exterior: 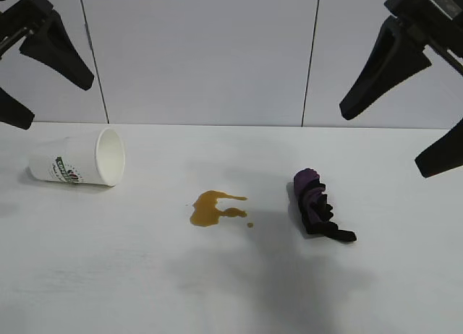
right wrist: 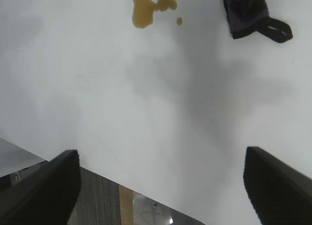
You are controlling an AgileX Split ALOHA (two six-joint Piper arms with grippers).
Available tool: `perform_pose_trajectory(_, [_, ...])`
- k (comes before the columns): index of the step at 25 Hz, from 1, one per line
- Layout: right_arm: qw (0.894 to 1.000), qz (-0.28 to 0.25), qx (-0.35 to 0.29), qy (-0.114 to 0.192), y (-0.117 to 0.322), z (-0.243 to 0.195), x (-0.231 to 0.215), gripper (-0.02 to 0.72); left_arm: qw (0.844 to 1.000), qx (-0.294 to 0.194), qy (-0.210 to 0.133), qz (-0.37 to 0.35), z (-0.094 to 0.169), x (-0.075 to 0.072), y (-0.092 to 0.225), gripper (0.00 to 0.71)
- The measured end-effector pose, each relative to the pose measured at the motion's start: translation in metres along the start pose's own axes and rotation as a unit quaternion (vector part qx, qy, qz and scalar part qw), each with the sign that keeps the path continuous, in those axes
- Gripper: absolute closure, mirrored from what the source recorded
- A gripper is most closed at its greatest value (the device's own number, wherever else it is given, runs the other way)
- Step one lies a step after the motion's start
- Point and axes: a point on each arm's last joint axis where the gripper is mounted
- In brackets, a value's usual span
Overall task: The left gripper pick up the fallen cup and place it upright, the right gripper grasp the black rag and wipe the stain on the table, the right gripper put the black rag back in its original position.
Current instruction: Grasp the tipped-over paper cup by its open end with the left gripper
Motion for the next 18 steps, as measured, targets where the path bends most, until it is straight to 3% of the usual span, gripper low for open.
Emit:
perform_pose_trajectory(3, [1.000, 0.007, 0.002, 0.005, 0.000, 0.000, -0.001, 0.075, 1.000, 0.009, 0.003, -0.023, 0.001, -0.001, 0.001, 0.016])
perform_pose_trajectory(6, [1.000, 0.010, 0.002, 0.006, 0.000, 0.000, -0.001, 0.075, 0.994, 0.008, 0.010, -0.113, 0.006, -0.007, -0.004, 0.016])
perform_pose_trajectory(8, [1.000, 0.012, 0.002, 0.006, 0.000, 0.000, -0.001, 0.075, 0.982, 0.008, 0.018, -0.190, 0.011, -0.013, -0.008, 0.016])
perform_pose_trajectory(10, [1.000, 0.012, 0.002, 0.006, 0.000, 0.000, -0.001, 0.075, 0.958, 0.007, 0.020, -0.285, 0.017, -0.020, -0.013, 0.016])
perform_pose_trajectory(12, [1.000, 0.012, 0.002, 0.006, 0.000, 0.000, -0.001, 0.075, 0.917, 0.011, 0.014, -0.398, 0.019, -0.026, -0.015, 0.016])
perform_pose_trajectory(14, [1.000, 0.012, 0.002, 0.005, 0.000, 0.000, -0.001, 0.075, 0.861, 0.018, 0.011, -0.508, 0.017, -0.036, -0.013, 0.016])
perform_pose_trajectory(18, [1.000, 0.013, 0.002, 0.004, 0.000, 0.000, -0.001, 0.075, 0.734, 0.016, 0.011, -0.679, 0.004, -0.056, -0.006, 0.028])
Point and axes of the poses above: a point on each arm's last joint axis where the gripper is mounted, z pointing back along that axis away from the gripper, x along the wrist's bending axis when the last joint is at zero, y = z × x, and after that the axes turned 11 degrees about z, right-handed
